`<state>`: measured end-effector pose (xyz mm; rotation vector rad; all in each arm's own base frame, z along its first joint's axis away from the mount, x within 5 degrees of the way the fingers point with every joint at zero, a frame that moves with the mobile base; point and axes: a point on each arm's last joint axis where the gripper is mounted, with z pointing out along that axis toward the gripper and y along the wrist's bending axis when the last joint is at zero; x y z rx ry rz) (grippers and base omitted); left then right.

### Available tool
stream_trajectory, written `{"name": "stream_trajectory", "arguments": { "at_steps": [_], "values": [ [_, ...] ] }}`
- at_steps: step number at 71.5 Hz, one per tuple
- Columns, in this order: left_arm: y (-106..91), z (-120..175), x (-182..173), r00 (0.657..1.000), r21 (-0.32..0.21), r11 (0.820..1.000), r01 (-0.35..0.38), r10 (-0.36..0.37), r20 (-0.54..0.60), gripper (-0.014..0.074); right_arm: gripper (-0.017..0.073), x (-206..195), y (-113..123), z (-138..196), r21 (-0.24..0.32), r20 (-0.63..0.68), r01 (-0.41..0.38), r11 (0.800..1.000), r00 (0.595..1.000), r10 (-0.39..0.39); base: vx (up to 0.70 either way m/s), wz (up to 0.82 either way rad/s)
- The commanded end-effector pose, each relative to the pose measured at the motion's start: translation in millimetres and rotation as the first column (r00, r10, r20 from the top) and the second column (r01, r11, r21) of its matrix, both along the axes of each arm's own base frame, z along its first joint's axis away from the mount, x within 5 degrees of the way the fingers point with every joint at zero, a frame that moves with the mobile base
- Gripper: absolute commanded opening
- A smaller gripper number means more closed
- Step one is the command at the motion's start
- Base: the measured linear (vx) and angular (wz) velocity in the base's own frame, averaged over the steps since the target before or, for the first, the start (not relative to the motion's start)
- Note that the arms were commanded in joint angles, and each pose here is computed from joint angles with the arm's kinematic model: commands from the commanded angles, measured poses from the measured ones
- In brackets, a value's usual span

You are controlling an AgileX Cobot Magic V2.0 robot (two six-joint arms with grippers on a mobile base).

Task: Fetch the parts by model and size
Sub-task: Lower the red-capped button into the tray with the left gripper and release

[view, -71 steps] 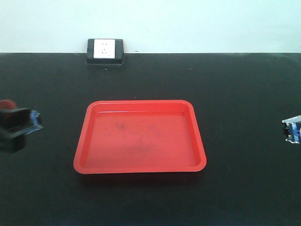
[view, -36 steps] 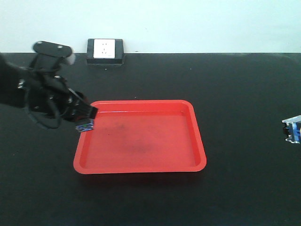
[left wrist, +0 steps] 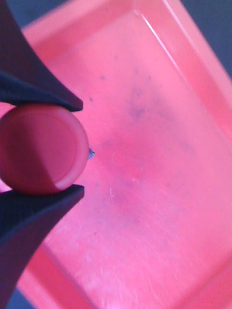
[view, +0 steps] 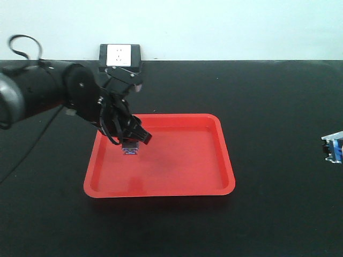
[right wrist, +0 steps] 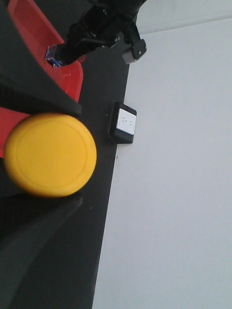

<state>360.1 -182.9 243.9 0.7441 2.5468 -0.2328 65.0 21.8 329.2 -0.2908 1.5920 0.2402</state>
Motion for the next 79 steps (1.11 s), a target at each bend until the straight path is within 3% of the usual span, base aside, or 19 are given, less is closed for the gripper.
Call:
{"name": "stream_trajectory", "arguments": {
  "at_steps": [1,19,41,52,66,79],
  "values": [
    [-6.2,19.9,6.8,0.995,-0.039,0.999,0.009,-0.005,0.102,0.0031,-0.0002,0.6,0.5,16.3,0.018,0.096,-0.003,1.000,0.995,0.001,0.00,0.00],
    [-10.2,0.7,15.8,0.996,-0.034,0.999,0.003,0.000,0.095,0.0107,-0.0002,0.6,0.5,16.3,0.018,0.095,-0.003,1.000,0.995,0.001,0.00,0.00],
    [-11.5,-17.9,17.4,1.000,-0.005,1.000,0.005,-0.005,0.028,0.0356,-0.0002,0.6,0.5,16.3,0.018,0.095,-0.003,1.000,0.995,0.001,0.00,0.00],
    [-9.9,-19.3,12.8,1.000,0.015,1.000,0.010,-0.009,-0.024,0.0435,-0.0002,0.6,0.5,16.3,0.018,0.095,-0.003,1.000,0.995,0.001,0.00,0.00],
    [-8.9,2.2,6.5,0.999,0.002,1.000,0.016,-0.016,-0.044,0.0447,-0.0002,0.6,0.5,16.4,0.018,0.096,-0.003,1.000,0.995,0.001,0.00,0.00],
    [-3.1,52.5,-4.5,0.996,-0.058,0.998,0.017,-0.012,0.088,0.0447,-0.0002,0.6,0.5,16.3,0.018,0.095,-0.003,1.000,0.995,0.001,0.00,0.00]
  ]
}}
